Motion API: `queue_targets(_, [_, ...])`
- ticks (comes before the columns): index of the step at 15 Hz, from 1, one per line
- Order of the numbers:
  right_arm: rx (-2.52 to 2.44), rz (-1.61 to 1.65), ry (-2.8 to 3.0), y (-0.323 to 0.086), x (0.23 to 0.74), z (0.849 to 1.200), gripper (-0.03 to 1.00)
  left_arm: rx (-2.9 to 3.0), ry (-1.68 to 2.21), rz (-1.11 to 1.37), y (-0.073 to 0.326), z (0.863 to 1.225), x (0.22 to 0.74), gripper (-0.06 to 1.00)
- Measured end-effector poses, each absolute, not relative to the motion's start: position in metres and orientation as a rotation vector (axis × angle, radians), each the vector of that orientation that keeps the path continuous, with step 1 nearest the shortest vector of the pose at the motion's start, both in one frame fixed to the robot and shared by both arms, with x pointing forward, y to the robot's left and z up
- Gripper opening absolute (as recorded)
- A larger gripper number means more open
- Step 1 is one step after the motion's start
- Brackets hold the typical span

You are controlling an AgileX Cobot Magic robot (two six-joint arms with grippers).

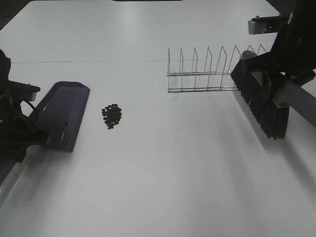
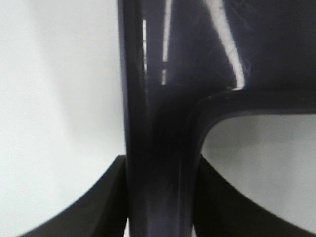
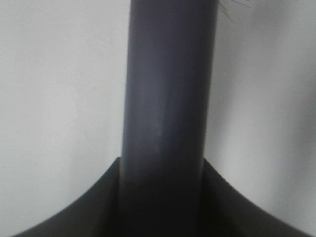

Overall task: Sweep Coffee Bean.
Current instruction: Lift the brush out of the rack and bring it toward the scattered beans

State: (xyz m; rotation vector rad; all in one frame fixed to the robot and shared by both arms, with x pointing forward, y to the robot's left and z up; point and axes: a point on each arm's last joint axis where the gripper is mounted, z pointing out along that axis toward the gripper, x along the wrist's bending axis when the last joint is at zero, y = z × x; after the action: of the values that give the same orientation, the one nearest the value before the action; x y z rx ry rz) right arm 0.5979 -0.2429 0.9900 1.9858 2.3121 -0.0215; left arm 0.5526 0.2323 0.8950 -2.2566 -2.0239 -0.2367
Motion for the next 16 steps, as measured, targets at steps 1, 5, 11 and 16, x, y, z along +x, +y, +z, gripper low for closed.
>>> queue_targets(1, [1.914, -0.032, 2.31, -0.226, 0.597, 0.991, 0.34, -2.237, -2.013, -0.283, 0.235, 0.896, 0.553, 0.31])
queue_targets(5, [1.661, -0.071, 2.355, -0.152, 0.602, 0.993, 0.34, -2.183, -1.976, -0.277, 0.236, 0.891, 0.561, 0.31])
queue_targets(11, [1.416, 0.006, 2.456, -0.055, 0.636, 0.974, 0.34, -2.225, -1.802, -0.232, 0.197, 0.882, 0.57, 0.31])
queue_targets(16, [1.3, 0.01, 2.522, -0.018, 0.637, 0.949, 0.34, -2.247, -1.793, -0.201, 0.183, 0.88, 0.564, 0.31])
